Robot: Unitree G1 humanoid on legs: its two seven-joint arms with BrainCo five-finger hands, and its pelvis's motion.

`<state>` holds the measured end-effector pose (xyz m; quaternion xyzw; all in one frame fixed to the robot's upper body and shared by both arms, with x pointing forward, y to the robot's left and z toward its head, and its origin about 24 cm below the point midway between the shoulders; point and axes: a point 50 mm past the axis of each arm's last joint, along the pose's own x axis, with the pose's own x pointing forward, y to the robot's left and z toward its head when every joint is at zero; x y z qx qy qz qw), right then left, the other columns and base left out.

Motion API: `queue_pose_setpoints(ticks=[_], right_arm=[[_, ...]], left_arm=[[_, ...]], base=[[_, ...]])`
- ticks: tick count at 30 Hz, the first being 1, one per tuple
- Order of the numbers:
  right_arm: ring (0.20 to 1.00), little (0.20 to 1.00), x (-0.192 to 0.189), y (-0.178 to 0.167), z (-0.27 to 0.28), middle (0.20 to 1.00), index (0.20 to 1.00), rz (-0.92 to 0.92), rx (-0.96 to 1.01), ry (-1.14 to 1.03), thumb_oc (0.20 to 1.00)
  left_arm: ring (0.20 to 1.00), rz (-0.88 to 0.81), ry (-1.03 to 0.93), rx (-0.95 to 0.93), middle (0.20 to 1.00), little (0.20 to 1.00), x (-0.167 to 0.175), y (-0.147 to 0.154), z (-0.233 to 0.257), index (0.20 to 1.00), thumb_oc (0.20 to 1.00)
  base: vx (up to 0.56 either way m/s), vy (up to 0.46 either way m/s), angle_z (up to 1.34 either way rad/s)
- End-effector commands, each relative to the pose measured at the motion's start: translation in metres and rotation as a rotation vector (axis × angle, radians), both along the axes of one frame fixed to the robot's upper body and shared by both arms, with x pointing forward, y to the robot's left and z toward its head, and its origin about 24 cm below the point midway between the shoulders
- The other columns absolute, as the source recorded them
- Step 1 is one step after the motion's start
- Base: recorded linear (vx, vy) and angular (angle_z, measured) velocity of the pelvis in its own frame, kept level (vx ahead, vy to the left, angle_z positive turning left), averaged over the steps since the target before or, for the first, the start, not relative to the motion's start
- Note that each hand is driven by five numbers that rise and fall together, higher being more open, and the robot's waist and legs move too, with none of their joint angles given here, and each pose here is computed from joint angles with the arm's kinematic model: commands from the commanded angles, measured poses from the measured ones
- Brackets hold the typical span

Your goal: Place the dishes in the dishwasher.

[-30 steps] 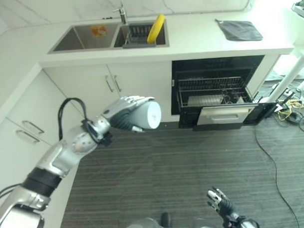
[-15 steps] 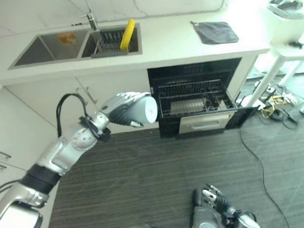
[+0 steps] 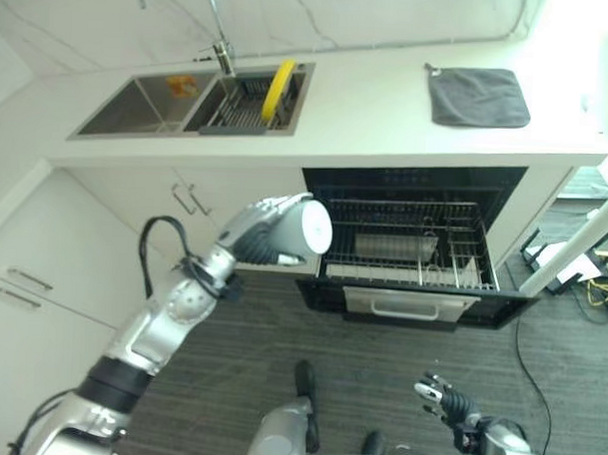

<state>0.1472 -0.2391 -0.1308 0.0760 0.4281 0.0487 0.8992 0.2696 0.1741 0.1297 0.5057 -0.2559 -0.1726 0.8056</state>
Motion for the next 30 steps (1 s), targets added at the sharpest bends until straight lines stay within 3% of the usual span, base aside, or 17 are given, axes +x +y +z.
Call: queue_pose_setpoints(ticks=[1, 12, 19, 23, 30], right_arm=[[1.0, 1.0, 0.002, -0.003, 0.004, 1.0, 1.0, -0.034, 0.009, -0.038, 1.0], [1.0, 1.0, -0.013, 0.002, -0.003, 1.0, 1.0, -0.056, -0.009, -0.009, 1.0], [1.0, 1.0, 0.014, 0.018, 0.006, 1.0, 1.0, 0.063, 0.055, -0.077, 1.0], [1.0, 1.0, 0.007, 0.004, 0.006, 1.0, 1.0, 0.043, 0.012, -0.034, 1.0], [1.0, 1.0, -0.003, -0.024, 0.007, 1.0, 1.0, -0.095, -0.004, -0.024, 1.0]], left_arm=[[0.2, -0.004, -0.187, -0.001, 0.2, 0.2, 0.005, 0.007, 0.046, 0.2, 0.2], [0.2, -0.05, -0.189, 0.042, 0.2, 0.2, 0.004, 0.008, 0.043, 0.2, 0.2], [0.2, -0.011, -0.21, 0.062, 0.2, 0.2, 0.015, 0.016, 0.058, 0.2, 0.2], [0.2, -0.043, -0.205, 0.019, 0.2, 0.2, 0.012, 0.002, 0.06, 0.2, 0.2], [0.2, -0.048, -0.212, -0.003, 0.2, 0.2, 0.008, 0.012, 0.071, 0.2, 0.2]], base=[[0.13, 0.167, -0.19], [0.07, 0.102, 0.15], [-0.01, -0.381, 0.04], [0.0, -0.334, 0.38], [-0.02, 0.068, -0.24]])
